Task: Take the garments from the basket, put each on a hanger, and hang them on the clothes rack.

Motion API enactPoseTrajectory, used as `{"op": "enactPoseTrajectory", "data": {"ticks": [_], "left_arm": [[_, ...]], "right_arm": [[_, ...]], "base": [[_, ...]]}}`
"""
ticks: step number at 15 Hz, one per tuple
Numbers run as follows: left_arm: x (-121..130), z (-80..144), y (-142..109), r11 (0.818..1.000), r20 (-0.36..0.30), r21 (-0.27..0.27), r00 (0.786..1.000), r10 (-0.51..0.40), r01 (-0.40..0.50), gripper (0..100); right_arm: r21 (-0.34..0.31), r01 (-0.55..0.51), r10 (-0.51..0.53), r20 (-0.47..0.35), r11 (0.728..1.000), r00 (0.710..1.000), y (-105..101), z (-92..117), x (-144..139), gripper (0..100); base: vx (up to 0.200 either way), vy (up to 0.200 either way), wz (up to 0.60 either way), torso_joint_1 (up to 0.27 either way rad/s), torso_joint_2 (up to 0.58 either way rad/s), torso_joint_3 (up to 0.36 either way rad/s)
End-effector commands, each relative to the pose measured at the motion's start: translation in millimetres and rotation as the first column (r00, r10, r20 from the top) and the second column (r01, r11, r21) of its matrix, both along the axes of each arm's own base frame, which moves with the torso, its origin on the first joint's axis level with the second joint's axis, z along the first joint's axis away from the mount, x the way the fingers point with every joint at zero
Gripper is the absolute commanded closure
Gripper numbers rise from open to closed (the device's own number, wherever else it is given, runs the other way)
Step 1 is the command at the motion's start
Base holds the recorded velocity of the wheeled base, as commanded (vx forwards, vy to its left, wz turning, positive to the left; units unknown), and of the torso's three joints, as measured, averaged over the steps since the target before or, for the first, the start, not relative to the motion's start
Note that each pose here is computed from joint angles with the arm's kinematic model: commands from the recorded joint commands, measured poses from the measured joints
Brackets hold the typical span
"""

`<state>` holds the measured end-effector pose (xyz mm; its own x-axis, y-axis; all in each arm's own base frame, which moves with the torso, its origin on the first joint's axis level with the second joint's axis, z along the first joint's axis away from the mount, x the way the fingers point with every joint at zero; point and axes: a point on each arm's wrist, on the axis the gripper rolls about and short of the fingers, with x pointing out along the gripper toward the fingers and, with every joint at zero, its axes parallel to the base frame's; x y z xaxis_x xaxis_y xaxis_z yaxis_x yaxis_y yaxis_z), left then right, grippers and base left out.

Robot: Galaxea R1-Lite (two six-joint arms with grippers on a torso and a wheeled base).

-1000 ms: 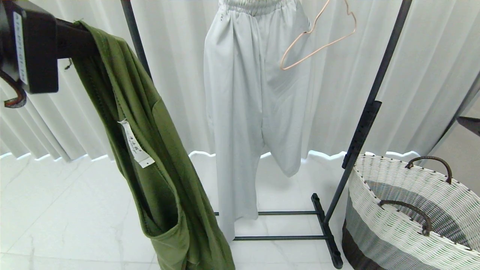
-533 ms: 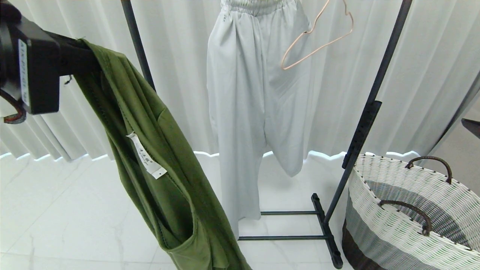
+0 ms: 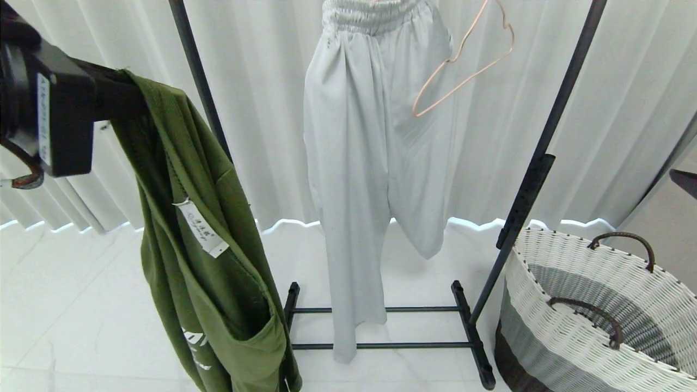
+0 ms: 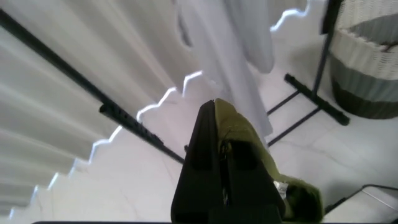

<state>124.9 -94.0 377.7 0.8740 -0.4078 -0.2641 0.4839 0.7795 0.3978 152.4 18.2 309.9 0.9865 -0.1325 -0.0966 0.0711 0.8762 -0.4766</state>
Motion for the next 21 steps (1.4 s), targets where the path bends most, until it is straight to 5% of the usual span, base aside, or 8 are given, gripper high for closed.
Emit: {"op": "enactPoseTrajectory", "data": {"ticks": [1,18,21], "left_arm": [[-0.3,-0.1,0.1,1.000,0.002,-0.001,1.000,-0.001,0.001,100],[-4.5,-7.1,4.6,0.999,0.018,0.025,0.999,0.031,-0.032,100],[-3.8,-7.5,3.7,0.999,0.016,0.027,0.999,0.030,-0.030,100]], "right_arm": [[0.006,0.002,-0.002,0.005,1.000,1.000,-0.2,0.7,-0.4,0],[0.017,-0.105,0.105,0.019,0.994,0.994,2.5,0.9,1.2,0],[0.021,-0.140,0.139,0.021,0.990,0.990,3.5,1.5,1.5,0]], "base": [[0.000,0.000,0.00,0.115,-0.54,-0.334],[0.000,0.000,0.00,0.174,-0.49,-0.310],[0.200,0.000,0.00,0.137,-0.32,-0.178]]}}
